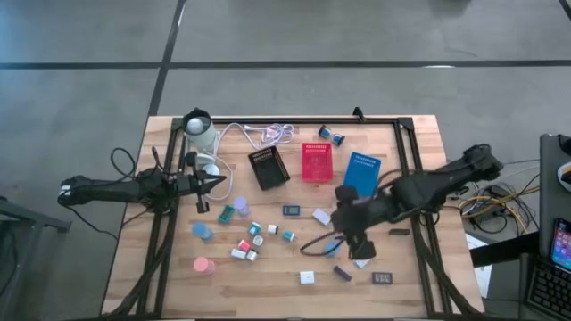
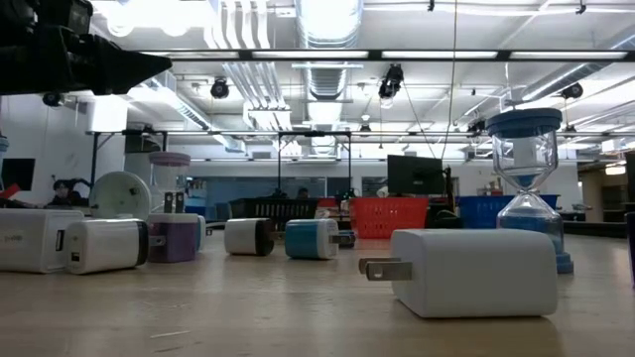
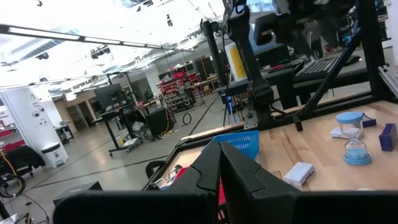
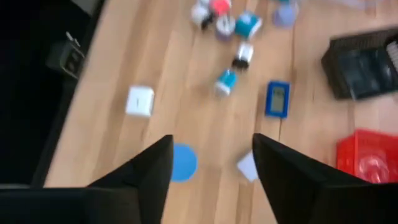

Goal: Pick & Place Office items
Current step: Put the bottom light blue hourglass into the blue bin

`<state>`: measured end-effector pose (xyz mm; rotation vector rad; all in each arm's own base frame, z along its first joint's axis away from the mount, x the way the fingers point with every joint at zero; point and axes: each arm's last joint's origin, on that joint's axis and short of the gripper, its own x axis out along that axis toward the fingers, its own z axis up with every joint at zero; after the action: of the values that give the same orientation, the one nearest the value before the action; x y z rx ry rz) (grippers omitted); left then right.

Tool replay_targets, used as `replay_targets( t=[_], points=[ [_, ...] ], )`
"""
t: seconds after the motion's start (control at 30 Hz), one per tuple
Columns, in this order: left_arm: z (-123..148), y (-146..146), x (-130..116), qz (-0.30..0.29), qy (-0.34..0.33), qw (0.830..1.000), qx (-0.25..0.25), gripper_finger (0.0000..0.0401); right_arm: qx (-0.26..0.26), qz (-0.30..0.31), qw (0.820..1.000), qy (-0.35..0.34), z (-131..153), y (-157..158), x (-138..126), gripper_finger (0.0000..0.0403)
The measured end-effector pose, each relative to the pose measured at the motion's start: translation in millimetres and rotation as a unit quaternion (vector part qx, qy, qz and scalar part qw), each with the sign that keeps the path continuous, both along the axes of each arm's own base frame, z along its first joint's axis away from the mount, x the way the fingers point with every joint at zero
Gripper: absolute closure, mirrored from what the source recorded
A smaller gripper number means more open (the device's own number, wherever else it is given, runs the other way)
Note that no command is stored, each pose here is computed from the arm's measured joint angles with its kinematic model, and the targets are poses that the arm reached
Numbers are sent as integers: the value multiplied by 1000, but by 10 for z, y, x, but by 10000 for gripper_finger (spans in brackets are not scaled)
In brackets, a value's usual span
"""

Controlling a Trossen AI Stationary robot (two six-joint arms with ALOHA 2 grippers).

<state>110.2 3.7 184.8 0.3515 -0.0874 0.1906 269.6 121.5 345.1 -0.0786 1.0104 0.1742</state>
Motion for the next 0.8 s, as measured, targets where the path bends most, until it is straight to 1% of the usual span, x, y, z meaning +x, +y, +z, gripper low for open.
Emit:
replay_targets(
  t=[0.13, 0.27, 0.43, 0.53, 0.8],
  points=[
    [0, 0, 0, 0, 0, 1000, 0, 387, -28, 13, 998, 49, -91, 173, 133, 135],
    [0, 0, 0, 0, -1, 1000, -3, 387, -30, 4, 997, 64, -168, 269, 272, 107],
    [-1, 0, 0, 0, -1, 1000, -3, 387, -28, -56, 991, 119, -339, 317, 360, 81],
    [-1, 0, 0, 0, -1, 1000, -3, 387, -24, -90, 986, 138, -460, 344, 411, 69],
    [-7, 0, 1, 0, 3, 1000, -3, 387, -23, -145, 974, 171, -722, 396, 513, 40]
  ],
)
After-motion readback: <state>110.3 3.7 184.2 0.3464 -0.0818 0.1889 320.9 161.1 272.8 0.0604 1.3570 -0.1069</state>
